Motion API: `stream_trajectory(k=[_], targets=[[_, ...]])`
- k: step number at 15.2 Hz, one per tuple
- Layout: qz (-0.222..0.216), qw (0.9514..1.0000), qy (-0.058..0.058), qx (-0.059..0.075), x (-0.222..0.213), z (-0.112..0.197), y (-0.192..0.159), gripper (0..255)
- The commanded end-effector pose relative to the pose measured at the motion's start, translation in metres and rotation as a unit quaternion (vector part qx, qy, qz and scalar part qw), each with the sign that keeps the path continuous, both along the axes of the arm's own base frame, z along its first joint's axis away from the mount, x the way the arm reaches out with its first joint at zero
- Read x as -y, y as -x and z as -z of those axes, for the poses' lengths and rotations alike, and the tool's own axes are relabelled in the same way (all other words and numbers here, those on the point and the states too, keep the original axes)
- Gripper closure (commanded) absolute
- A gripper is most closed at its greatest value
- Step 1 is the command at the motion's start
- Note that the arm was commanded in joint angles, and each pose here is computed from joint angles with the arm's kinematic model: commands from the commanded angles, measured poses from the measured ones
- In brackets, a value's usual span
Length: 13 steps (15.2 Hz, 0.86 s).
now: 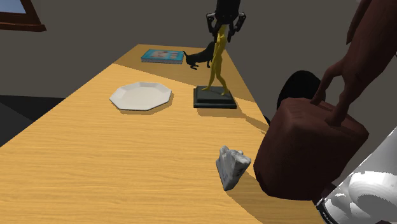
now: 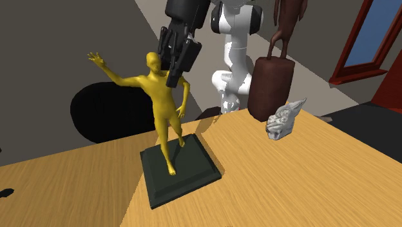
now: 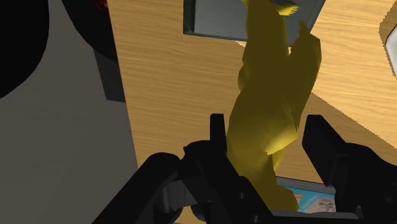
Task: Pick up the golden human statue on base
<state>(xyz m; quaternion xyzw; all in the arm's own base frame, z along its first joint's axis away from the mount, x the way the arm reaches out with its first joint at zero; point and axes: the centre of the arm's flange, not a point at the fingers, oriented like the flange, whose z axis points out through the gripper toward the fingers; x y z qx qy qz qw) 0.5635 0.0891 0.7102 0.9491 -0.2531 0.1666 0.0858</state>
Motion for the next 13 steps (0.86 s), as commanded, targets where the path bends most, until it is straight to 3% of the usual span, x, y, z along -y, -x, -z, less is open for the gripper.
stream_trajectory(k=[1, 13], targets=[[0.0, 1.0, 0.0, 0.001, 0.001, -0.01, 0.0, 255], [0.0, 1.0, 0.0, 0.001, 0.001, -0.064, 0.0, 255]])
